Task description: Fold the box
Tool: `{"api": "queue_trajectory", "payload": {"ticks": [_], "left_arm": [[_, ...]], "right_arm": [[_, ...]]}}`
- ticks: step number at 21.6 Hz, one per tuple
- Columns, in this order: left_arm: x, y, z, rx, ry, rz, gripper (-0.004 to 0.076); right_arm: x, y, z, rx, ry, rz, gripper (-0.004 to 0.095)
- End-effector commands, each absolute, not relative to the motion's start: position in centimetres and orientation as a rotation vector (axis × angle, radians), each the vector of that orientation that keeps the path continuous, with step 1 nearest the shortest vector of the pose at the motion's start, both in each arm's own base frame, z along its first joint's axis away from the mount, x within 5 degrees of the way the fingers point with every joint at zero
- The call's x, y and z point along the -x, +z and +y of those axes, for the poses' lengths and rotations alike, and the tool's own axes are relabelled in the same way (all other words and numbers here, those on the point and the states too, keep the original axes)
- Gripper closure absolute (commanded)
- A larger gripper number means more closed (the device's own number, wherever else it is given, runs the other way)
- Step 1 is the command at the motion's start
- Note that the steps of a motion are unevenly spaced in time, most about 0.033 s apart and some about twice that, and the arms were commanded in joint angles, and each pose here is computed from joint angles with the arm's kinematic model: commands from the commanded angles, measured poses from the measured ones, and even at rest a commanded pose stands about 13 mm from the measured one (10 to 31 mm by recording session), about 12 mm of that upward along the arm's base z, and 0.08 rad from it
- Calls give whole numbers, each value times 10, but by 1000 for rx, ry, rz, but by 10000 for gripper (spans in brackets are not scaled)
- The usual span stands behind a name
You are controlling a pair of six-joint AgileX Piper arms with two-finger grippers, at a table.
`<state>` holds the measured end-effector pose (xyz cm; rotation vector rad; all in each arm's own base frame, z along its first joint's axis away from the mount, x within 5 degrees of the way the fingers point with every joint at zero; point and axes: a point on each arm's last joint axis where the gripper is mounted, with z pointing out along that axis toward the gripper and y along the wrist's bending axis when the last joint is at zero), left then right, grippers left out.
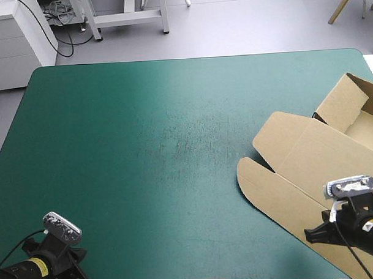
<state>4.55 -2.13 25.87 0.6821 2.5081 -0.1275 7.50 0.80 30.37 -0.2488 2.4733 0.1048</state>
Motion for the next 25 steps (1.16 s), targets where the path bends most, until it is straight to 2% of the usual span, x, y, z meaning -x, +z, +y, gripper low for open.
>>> {"api": "queue_trajectory", "payload": {"ticks": [1,7,25], "left_arm": [[-49,267,-24,-663,-145,2457,734],[-49,267,-24,-663,-145,2457,734],[-49,267,-23,-652,-148,2469,734]], "right_arm": [[-66,304,11,266,77,2367,922],[-29,305,19,277,-9,2151,922],[-27,307,19,272,-26,2114,922]]}}
